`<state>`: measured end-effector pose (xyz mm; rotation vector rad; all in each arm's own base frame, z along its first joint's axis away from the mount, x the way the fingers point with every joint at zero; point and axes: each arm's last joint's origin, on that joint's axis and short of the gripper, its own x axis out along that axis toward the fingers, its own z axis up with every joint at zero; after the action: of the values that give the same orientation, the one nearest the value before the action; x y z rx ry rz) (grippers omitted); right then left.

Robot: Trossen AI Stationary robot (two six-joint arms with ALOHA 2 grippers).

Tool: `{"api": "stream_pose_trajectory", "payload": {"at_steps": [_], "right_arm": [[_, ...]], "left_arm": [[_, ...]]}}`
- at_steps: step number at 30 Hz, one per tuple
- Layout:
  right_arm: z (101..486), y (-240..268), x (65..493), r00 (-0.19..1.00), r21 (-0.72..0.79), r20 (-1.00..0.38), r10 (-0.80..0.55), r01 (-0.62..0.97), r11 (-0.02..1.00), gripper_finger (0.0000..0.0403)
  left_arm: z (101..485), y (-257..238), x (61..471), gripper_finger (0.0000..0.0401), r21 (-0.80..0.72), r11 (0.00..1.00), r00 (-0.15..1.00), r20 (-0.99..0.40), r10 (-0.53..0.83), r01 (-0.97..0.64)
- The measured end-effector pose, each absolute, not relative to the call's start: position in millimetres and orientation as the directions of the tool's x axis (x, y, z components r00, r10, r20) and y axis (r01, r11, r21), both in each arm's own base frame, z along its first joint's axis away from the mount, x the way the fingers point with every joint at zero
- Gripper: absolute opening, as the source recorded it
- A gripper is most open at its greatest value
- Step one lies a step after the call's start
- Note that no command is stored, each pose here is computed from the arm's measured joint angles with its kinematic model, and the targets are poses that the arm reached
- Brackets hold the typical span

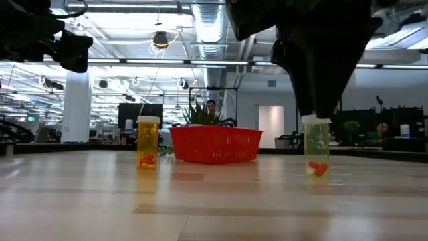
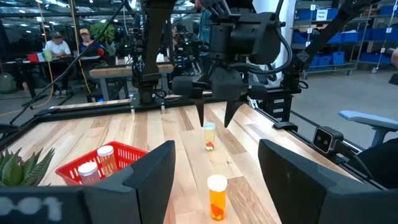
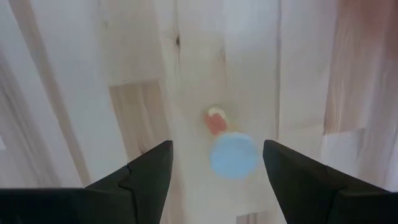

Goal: Pick and place pill bottles into a basket
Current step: Put the yellow pill bottle into the red bin

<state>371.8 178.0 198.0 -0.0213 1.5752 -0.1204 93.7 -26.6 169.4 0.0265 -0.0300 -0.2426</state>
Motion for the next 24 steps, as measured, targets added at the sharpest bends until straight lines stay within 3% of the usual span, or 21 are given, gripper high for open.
{"api": "stream_pose_trajectory", "payload": {"at_steps": [7,19,24], "right_arm": [[197.0,175.3,375.6,0.01,-0.079,-0.997,-0.08,0.066,0.995,0.0244],[172.1,163.0,371.2,-0.064,-0.067,-0.996,-0.062,0.073,0.995,0.0243],[171.9,163.3,371.1,-0.064,-0.063,-0.996,-0.058,0.07,0.996,0.0209]], "left_arm": [[169.3,-26.6,93.7,0.0222,0.029,0.97,0.97,0.026,-0.241,0.24],[169.3,-26.6,93.7,0.0222,0.029,0.97,0.97,0.026,-0.241,0.24],[169.2,-26.6,93.7,0.0222,0.029,0.97,0.97,0.026,-0.241,0.24]]}}
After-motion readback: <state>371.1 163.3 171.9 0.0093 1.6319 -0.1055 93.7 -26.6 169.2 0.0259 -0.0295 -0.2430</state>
